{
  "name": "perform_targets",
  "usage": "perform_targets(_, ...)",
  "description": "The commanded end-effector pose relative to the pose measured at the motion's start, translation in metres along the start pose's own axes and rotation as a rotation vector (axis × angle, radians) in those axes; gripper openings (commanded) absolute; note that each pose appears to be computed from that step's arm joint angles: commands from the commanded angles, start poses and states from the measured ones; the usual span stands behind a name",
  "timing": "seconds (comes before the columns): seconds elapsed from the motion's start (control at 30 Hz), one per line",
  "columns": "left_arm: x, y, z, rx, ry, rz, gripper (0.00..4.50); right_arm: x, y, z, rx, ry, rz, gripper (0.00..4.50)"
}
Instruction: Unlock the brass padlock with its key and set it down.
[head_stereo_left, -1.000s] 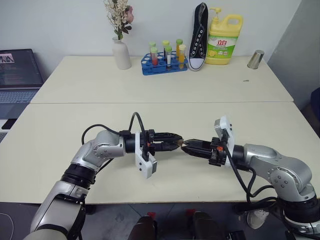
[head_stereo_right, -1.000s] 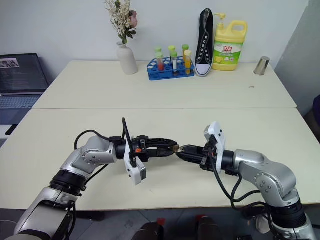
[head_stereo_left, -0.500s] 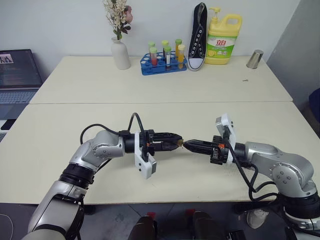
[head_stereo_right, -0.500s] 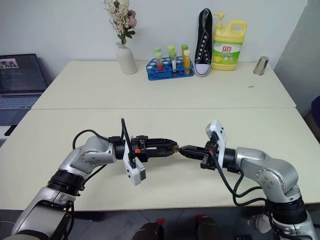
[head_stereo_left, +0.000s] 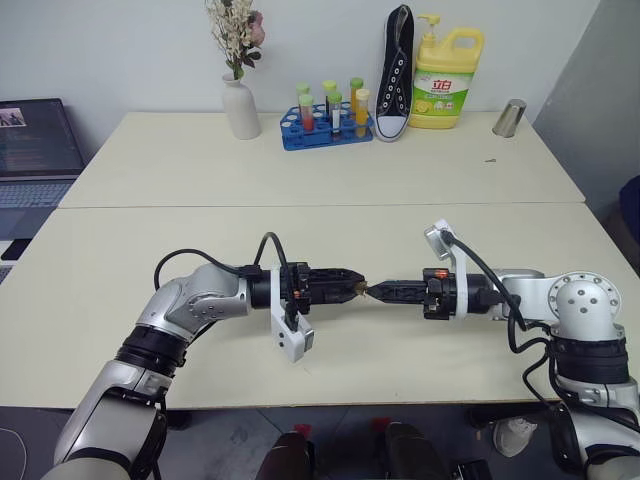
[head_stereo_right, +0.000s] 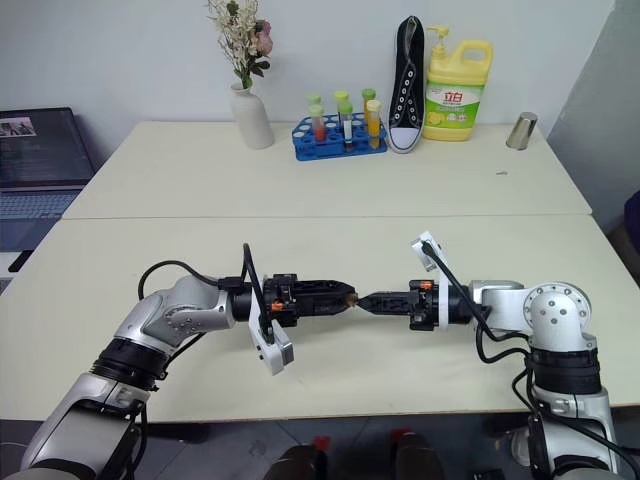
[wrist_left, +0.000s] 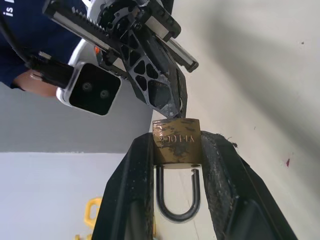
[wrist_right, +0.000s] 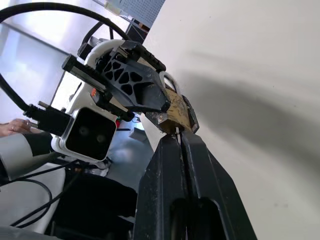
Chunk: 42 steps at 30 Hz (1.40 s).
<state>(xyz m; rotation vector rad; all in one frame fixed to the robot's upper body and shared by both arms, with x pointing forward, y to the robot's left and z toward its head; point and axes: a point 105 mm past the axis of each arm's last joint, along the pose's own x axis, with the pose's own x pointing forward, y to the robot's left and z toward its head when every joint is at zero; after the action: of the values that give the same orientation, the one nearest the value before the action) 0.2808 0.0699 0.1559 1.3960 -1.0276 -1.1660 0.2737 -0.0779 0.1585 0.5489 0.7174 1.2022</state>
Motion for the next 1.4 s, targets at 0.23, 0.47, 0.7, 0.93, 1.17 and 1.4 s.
perform_targets(0.23, -0.002, 0.002, 0.001, 0.01, 0.007, 0.018, 0.97, 0.003, 0.026, 0.009, -0.087, -0.007, 0.087, 0.0)
perform_targets(0.47, -0.003, 0.004, -0.003, -0.026, 0.03, 0.046, 0.97, -0.002, 0.024, 0.004, -0.344, 0.011, -0.02, 1.28)
perform_targets(0.7, -0.003, 0.004, -0.003, -0.032, 0.034, 0.052, 0.97, -0.009, 0.014, 0.013, -0.55, -0.042, -0.095, 3.76)
perform_targets(0.93, -0.002, 0.003, -0.003, -0.036, 0.03, 0.059, 0.97, 0.011, 0.011, 0.007, -0.554, -0.095, -0.095, 3.8)
perform_targets(1.17, 0.0, 0.004, -0.003, -0.036, 0.023, 0.064, 0.97, 0.021, 0.008, 0.006, -0.511, -0.1, -0.079, 3.8)
perform_targets(1.4, 0.0, 0.004, -0.002, -0.039, 0.02, 0.065, 0.97, 0.023, 0.007, 0.006, -0.505, -0.098, -0.07, 3.42)
